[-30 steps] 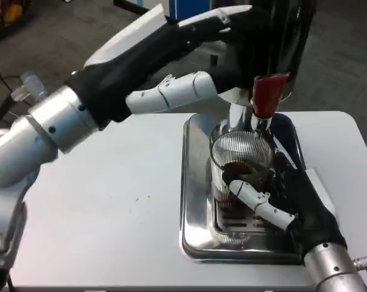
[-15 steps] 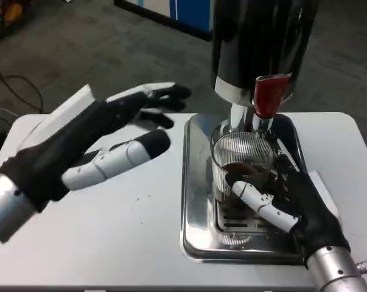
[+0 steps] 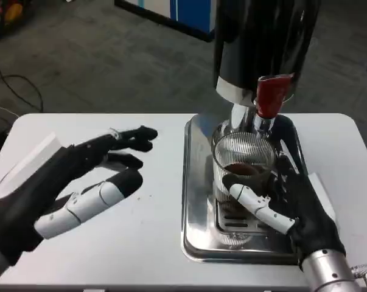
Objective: Grasp the cup under the faucet to collect the drink, then remove the cup.
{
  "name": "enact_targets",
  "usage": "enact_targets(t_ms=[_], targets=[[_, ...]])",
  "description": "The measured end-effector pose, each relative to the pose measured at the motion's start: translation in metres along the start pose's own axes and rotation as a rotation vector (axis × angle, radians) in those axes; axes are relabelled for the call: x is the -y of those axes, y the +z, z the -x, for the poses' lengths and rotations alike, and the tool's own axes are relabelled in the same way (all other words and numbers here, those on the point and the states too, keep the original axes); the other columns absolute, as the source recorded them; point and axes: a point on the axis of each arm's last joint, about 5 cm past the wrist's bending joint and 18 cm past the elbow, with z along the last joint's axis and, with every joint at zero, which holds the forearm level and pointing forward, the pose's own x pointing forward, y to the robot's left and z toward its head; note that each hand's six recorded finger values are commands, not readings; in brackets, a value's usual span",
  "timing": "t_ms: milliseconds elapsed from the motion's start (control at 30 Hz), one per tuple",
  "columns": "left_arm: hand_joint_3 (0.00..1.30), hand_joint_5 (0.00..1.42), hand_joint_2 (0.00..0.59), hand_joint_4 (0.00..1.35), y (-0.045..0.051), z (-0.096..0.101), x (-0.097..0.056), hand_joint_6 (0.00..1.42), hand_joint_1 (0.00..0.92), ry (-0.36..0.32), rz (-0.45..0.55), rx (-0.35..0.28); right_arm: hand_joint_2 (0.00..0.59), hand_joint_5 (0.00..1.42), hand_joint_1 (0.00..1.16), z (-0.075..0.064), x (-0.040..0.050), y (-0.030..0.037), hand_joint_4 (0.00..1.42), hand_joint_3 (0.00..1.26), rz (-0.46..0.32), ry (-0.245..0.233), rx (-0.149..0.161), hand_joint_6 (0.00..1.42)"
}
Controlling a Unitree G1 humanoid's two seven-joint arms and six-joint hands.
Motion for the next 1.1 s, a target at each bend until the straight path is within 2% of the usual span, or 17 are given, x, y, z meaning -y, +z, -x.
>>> enact_targets(t_ms=[467, 733, 867, 1100], targets=[[0.31, 0.34, 0.131, 0.27, 0.0051, 0.018, 0.008, 0.31, 0.025, 0.003, 0.02, -0.061, 0.182, 0.16, 0.69, -0.006, -0.0092, -0.0011, 0.0, 0.0, -0.032, -0.046, -0.008, 0.05], [0.32, 0.34, 0.127, 0.28, 0.0049, 0.022, 0.008, 0.31, 0.026, 0.008, 0.024, -0.079, 0.182, 0.16, 0.69, -0.008, -0.0193, -0.0003, 0.0, 0.0, -0.025, -0.064, -0.008, 0.04], [0.32, 0.34, 0.127, 0.28, 0.0039, 0.026, 0.008, 0.31, 0.026, 0.014, 0.026, -0.096, 0.182, 0.18, 0.69, -0.009, -0.0228, -0.0011, 0.01, 0.0, -0.023, -0.072, -0.006, 0.06], [0.35, 0.33, 0.135, 0.3, 0.0031, 0.03, 0.006, 0.3, 0.013, 0.024, 0.04, -0.106, 0.178, 0.3, 0.73, -0.009, -0.0321, -0.0019, 0.09, 0.0, -0.013, -0.094, -0.01, 0.17]])
